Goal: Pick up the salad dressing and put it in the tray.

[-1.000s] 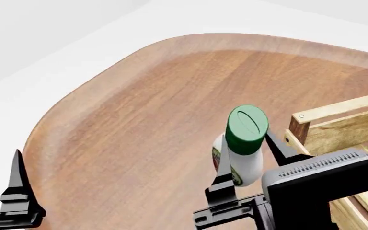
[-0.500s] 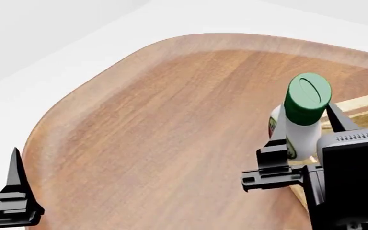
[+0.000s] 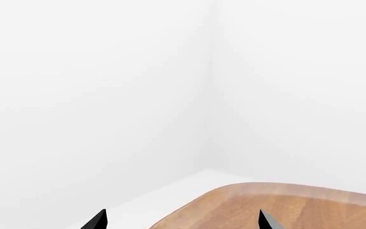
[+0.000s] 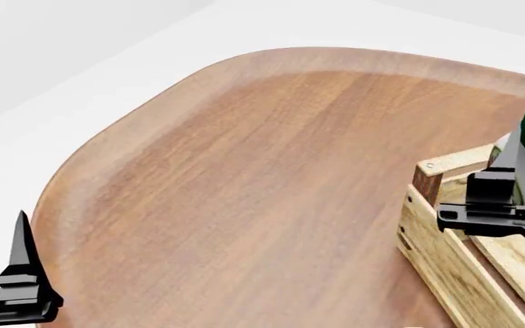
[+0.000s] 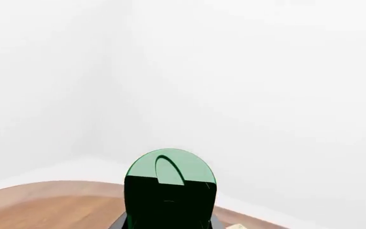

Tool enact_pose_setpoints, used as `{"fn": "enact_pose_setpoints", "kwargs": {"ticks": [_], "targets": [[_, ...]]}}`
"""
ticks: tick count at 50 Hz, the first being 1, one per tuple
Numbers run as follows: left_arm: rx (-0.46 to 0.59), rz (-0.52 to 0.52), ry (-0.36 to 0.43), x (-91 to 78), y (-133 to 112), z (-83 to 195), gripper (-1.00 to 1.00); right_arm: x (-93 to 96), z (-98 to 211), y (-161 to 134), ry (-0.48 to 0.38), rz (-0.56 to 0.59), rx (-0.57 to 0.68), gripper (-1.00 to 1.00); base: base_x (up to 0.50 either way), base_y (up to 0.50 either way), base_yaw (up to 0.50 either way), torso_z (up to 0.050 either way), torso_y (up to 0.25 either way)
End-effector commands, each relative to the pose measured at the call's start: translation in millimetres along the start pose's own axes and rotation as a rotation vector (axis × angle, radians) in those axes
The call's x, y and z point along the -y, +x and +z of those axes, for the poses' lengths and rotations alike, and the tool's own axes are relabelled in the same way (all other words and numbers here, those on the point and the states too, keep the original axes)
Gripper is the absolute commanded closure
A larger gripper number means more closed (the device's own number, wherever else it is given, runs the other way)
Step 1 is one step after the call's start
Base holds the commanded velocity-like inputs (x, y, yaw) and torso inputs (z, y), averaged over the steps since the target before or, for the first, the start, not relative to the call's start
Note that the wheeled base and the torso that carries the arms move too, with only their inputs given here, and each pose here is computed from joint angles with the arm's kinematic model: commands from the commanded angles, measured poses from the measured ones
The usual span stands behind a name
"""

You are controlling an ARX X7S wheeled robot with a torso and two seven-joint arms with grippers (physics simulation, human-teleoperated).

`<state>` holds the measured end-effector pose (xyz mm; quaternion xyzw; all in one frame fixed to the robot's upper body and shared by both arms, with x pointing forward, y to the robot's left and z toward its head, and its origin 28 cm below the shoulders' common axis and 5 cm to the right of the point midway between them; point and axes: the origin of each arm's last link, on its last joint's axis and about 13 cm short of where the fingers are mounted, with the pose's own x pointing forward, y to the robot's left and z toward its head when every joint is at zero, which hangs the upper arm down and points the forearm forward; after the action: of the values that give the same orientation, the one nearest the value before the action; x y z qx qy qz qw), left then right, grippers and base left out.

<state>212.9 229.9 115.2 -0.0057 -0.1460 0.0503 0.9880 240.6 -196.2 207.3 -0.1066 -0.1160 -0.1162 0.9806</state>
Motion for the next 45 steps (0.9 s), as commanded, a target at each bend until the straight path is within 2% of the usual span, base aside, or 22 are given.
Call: {"fn": "enact_pose_setpoints", "kwargs": {"ticks": [1,8,25,45], "targets": [[0.001,0.001,0.002,0.1,0,0,-1.0,16.4,-3,11,-0.041,-0.122,-0.024,1.0,0.0,0.0,0.0,0.0,0.0],[0.002,0.001,0.003,0.4,0,-1,-1.0,25.8,-16,20,-0.034,-0.202,-0.081,1.0,0.0,0.0,0.0,0.0,0.001],[0.003,0.001,0.007,0.7,0,-1,-1.0,44.3,-35,37,-0.089,-0.382,-0.141,1.0,0.0,0.0,0.0,0.0,0.001],[0.004,0.001,0.01,0.8,0,-1,-1.0,59.5,-58,50,-0.08,-0.511,-0.206,1.0,0.0,0.0,0.0,0.001,0.001]]}}
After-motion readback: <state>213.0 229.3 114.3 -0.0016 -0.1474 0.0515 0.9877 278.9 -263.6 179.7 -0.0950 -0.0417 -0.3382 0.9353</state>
